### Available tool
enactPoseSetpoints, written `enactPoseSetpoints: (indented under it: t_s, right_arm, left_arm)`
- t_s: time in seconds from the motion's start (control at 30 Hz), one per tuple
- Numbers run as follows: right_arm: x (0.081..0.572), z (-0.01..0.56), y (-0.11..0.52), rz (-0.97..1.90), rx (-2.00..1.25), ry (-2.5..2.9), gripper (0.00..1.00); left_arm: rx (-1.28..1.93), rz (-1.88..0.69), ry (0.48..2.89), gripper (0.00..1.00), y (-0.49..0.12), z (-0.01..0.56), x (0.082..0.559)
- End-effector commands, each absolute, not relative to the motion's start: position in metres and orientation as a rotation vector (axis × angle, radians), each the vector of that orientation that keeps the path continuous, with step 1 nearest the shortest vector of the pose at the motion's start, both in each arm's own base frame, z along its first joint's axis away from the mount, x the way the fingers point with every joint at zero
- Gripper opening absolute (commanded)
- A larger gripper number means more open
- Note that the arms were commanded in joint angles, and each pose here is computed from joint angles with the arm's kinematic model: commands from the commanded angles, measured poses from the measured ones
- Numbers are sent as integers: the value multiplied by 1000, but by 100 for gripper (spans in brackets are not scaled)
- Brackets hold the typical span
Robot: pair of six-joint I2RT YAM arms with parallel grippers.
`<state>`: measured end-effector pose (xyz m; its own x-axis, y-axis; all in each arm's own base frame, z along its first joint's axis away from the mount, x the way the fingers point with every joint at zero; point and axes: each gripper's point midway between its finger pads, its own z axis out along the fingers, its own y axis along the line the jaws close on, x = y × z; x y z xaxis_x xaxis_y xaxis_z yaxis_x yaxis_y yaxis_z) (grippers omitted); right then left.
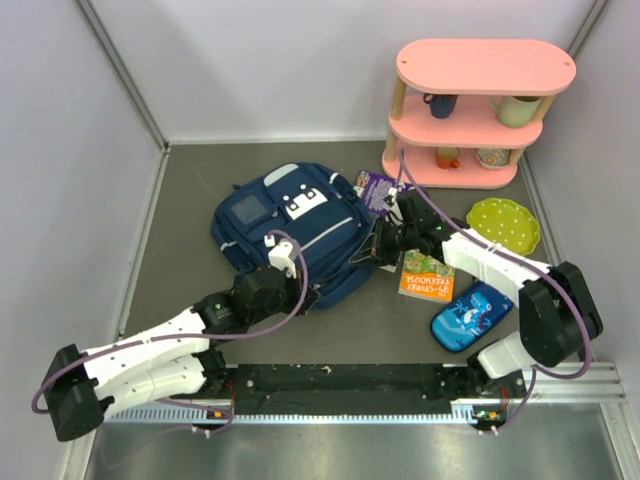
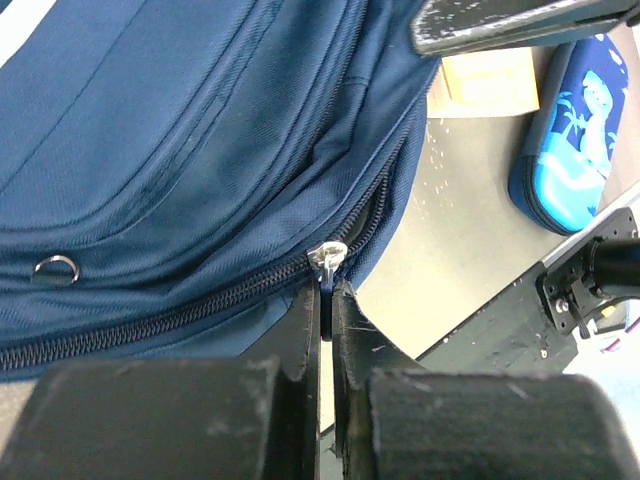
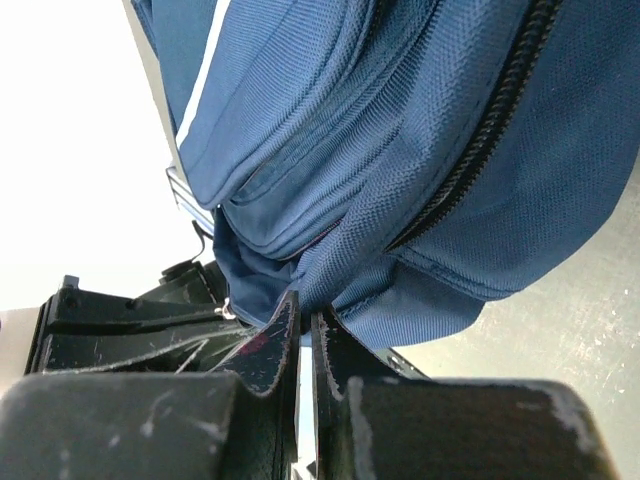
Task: Pack the student bag
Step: Unzip the student bag at the center of the board.
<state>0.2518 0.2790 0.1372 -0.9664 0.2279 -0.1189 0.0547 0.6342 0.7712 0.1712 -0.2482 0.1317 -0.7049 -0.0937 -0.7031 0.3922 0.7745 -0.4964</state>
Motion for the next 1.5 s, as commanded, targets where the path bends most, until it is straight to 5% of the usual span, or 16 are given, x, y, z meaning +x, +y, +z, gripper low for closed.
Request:
enactPoseSetpoints:
  t_s: [0.0,0.23,0.6,0.93,0.97,1.03,1.1,1.2,1.47]
  right_arm:
    - [315,168,241,1057,302,2413,0]
    - [311,183,242,1085,270,2373,0]
    - [308,197,237,1071,259,2336,0]
    - [290,199,258,1155,187,2364,0]
    - [282,199,268,1172,158,2373,0]
    - [277,194,278,1175,151,2390,0]
    - [266,192,296,1215,134,2392,0]
    - [255,191,320,1285,114,2392,0]
    - [236,193,374,1401,-8,2421,0]
  left_arm:
    - [128,-487,2418,0,-183,73,156]
    - [208,-567,2443,0,-197,70,149]
    - [-142,-145,2484,0,-131,53,179]
    - [-167,-249,2366,1,-128,89,210]
    - [-164,-257,2349,7,-128,95,211]
    - [-183,-268,2310,50,-124,111,215]
    - [-200,-258,2300,76,-117,119,217]
    - [-242,-257,2254,90,-105,141,219]
    - [-275,-294,2147,96,-91,186,218]
